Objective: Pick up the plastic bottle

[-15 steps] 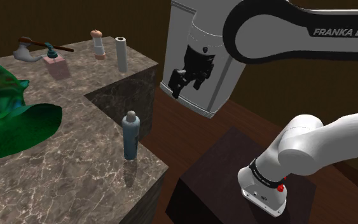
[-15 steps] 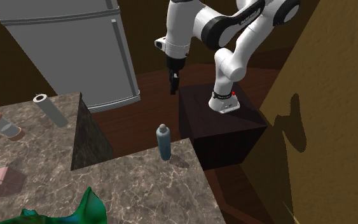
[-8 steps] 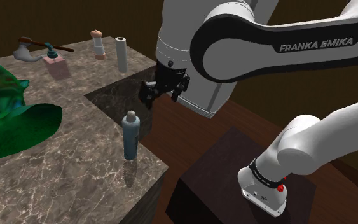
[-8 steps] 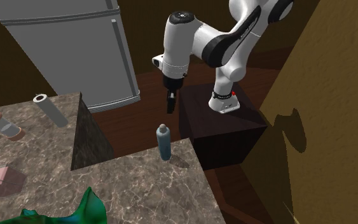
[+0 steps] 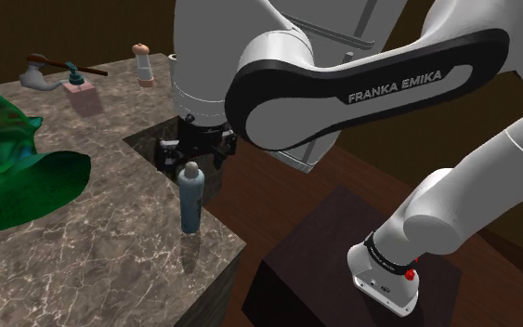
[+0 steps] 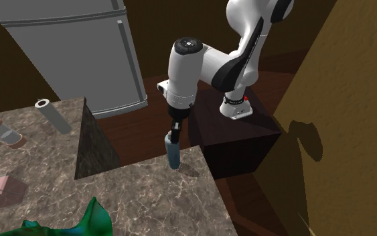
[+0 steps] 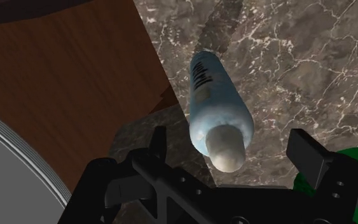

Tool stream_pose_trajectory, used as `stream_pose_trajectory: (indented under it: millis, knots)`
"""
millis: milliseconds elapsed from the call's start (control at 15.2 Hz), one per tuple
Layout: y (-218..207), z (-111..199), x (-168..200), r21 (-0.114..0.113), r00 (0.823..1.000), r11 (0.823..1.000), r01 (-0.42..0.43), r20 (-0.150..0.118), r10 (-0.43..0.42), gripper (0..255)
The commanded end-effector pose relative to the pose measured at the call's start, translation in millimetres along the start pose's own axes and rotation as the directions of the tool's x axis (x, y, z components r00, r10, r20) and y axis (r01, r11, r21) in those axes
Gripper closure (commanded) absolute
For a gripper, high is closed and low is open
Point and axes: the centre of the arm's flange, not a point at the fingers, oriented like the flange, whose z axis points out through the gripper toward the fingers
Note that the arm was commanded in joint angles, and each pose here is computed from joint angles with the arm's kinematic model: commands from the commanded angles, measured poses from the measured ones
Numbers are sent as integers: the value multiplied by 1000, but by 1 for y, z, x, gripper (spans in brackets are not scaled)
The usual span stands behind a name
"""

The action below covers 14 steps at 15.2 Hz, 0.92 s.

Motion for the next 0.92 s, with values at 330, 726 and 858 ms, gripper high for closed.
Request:
stream_pose_trajectory:
  millis: [330,726,858]
  knots:
    - [-2,39,-6,2,1000,1000,-5,0,5,0]
    - [-2,39,-7,2,1000,1000,-5,0,5,255]
    - [-2,39,-7,2,1000,1000,-5,0,5,255]
